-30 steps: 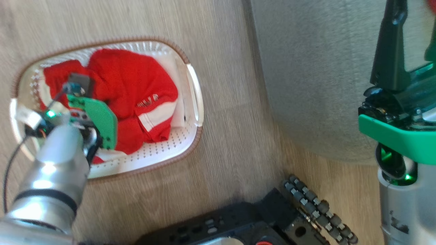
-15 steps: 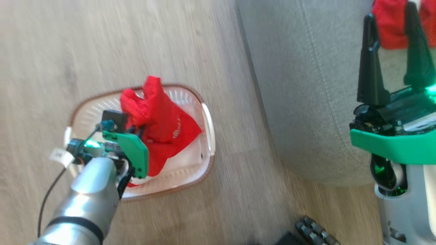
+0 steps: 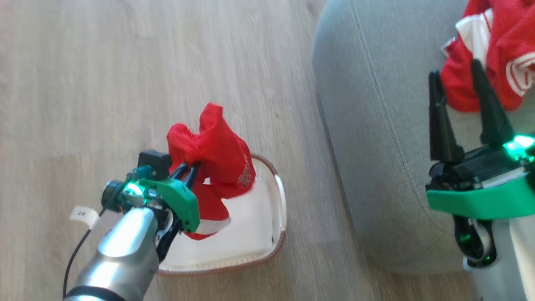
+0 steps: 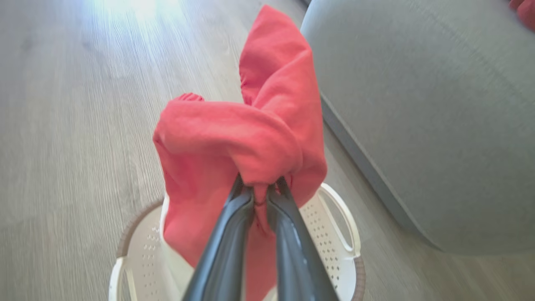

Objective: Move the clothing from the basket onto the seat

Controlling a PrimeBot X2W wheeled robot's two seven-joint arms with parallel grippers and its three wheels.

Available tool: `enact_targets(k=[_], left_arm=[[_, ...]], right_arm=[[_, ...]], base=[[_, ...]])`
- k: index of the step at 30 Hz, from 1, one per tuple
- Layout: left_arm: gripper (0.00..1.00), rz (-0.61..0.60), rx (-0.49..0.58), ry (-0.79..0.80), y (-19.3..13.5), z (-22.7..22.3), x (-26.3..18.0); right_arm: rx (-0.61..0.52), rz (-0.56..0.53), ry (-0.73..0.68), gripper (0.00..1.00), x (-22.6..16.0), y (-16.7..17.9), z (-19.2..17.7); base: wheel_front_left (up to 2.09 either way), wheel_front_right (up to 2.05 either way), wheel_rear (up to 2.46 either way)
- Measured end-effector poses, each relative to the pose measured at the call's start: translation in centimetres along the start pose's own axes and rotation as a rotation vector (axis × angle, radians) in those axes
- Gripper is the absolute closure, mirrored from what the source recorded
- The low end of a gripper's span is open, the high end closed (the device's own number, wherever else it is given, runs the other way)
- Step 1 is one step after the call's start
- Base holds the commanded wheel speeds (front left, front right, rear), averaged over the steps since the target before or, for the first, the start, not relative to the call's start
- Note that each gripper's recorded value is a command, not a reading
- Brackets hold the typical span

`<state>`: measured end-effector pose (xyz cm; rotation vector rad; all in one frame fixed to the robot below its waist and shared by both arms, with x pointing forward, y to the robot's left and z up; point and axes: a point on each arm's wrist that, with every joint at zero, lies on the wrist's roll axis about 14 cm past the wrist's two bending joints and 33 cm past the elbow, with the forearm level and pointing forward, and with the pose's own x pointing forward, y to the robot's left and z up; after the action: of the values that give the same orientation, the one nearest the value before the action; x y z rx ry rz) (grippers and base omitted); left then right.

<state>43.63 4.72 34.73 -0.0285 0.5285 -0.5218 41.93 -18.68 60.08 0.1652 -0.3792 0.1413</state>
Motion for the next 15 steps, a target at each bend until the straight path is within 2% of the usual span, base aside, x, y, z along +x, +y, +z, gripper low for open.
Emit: enact_targets(k=[6,15], left_arm=[[1.00,-0.002,0.050,-0.201,-0.1,6.8,-2.3],[1.00,-0.049,0.115,-0.434,-2.7,14.1,-6.9]], right_arm=[[0.026,0.034,-0.010,0.00,-1.2,1.5,1.2],[0.058,0.065,-0.012,0.00,-3.5,3.0,2.4]], base=[[0.00,0.00,0.00],[0.00,0.00,0.00]])
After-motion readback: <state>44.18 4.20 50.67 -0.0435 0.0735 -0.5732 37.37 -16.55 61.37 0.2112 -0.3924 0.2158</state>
